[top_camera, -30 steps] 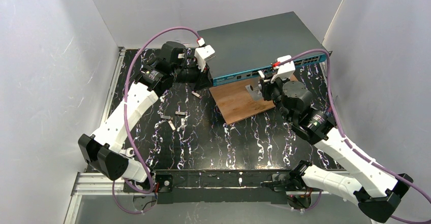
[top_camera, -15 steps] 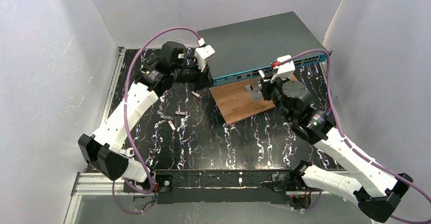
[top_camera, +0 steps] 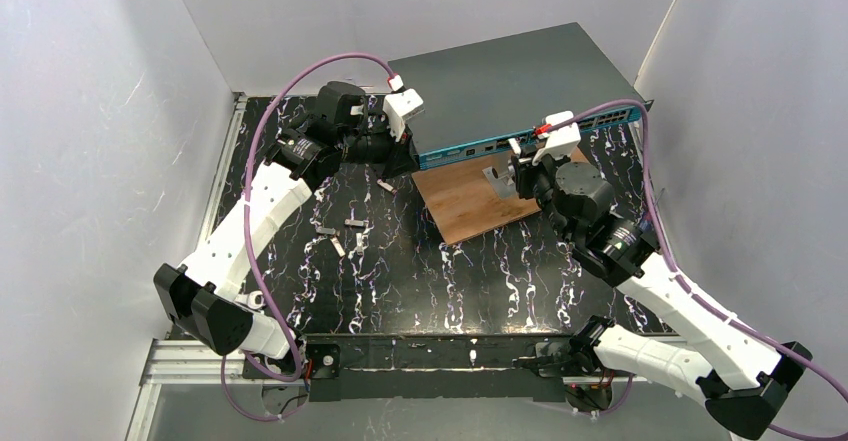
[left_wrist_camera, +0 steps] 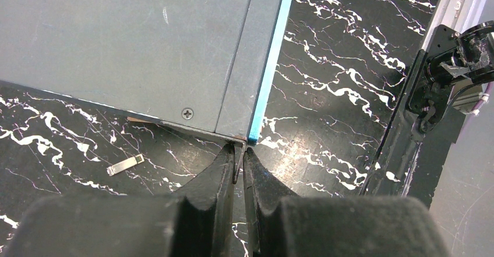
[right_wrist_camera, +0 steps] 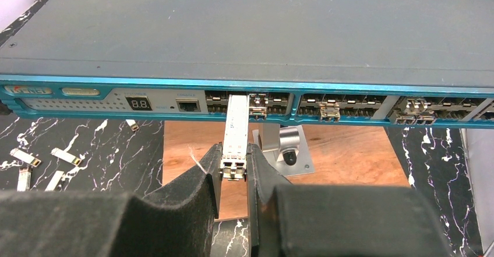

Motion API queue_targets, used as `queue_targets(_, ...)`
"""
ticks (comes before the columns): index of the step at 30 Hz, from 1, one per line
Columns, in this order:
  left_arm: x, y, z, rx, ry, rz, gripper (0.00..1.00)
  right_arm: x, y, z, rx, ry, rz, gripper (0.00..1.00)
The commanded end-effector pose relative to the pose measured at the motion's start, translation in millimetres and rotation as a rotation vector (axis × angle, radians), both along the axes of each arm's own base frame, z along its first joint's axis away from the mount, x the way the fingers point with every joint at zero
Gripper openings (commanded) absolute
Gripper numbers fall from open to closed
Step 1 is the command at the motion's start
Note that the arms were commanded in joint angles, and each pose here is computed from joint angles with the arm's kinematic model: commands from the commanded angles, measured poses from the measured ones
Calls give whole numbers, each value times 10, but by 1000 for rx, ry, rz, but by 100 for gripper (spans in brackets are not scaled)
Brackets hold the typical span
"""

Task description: Insert the plug into the switch port

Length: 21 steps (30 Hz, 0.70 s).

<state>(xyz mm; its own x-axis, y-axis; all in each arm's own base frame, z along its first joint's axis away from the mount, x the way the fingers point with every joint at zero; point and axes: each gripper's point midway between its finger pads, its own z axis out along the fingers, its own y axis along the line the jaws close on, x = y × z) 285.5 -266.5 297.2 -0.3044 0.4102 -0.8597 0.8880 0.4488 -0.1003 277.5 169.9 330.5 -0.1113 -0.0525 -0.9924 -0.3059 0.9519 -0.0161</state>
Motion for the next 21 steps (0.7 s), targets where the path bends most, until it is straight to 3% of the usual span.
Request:
queue_targets(1, -313, -51, 110, -34, 42, -77, 0, 41, 37, 35, 33, -26, 3, 1)
queue_targets(21, -312, -47, 111, -32, 39, -73, 0, -34, 113, 82, 55, -22, 66, 1)
